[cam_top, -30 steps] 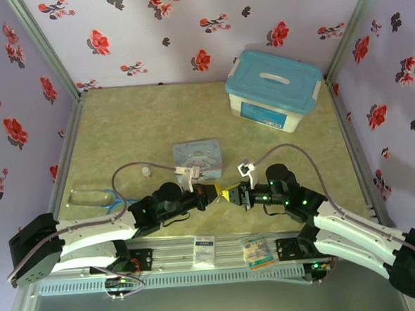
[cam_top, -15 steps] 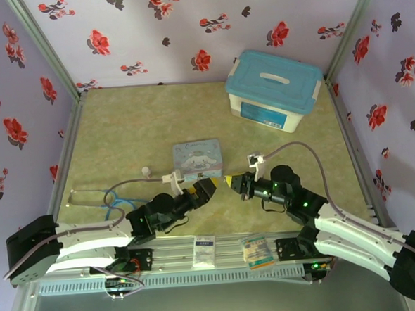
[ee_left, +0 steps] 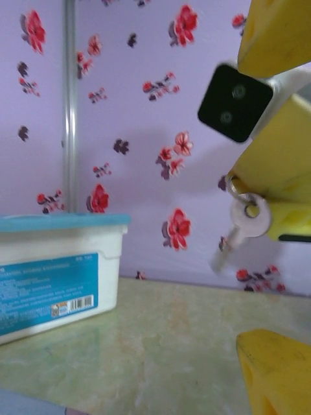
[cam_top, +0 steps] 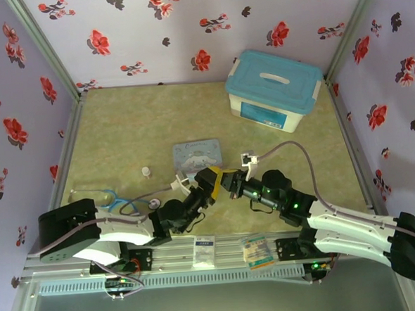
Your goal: Unlock the padlock with the key
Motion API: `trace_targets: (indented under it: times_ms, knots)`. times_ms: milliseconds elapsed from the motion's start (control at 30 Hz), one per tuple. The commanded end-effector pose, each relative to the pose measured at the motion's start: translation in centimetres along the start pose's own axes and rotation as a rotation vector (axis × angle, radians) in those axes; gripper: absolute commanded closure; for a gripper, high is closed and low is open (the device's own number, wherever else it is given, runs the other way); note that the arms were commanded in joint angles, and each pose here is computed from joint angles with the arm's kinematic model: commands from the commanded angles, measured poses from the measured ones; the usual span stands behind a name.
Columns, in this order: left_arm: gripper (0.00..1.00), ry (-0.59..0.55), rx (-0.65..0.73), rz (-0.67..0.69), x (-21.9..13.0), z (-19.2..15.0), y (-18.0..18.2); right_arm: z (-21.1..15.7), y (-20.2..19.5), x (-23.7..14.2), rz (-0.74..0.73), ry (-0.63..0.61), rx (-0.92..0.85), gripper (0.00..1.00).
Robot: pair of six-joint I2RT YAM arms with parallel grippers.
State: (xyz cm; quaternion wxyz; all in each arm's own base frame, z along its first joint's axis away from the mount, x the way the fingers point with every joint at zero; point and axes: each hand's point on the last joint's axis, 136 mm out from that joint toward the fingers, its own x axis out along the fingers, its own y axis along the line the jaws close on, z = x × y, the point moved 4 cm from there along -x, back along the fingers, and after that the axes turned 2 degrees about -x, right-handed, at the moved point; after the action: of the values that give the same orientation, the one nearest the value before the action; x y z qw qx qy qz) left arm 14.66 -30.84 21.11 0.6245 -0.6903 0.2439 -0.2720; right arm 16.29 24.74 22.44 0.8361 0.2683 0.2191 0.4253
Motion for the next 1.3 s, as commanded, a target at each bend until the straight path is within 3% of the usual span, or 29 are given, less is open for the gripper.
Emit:
trace_targets:
  times_ms: [0, 433, 833, 1100, 1267]
  knots:
    - [0.0, -0.072, -0.101, -0.108, 0.0, 0.5, -2.8, 1.1, 0.5, 0.0, 0.023, -0.07, 0.01, 1.0]
    - [0.19, -0.076, -0.1, -0.1, -0.6, 1.2, -2.4, -1.2, -0.6, -1.5, 0.043, -0.052, 0.042, 1.0]
    - [0.56, -0.073, -0.077, -0.084, -0.2, 0.9, -1.8, -0.7, -0.4, -2.1, 0.016, -0.037, 0.034, 1.0]
    - [0.4, -0.063, -0.049, -0.054, -0.3, 1.1, -0.7, -0.2, 0.6, -2.0, 0.026, -0.003, 0.0, 1.0]
    - [0.39, -0.069, -0.04, -0.026, 0.0, 1.0, 0.4, -0.4, 0.5, -1.9, 0.029, 0.002, 0.015, 1.0]
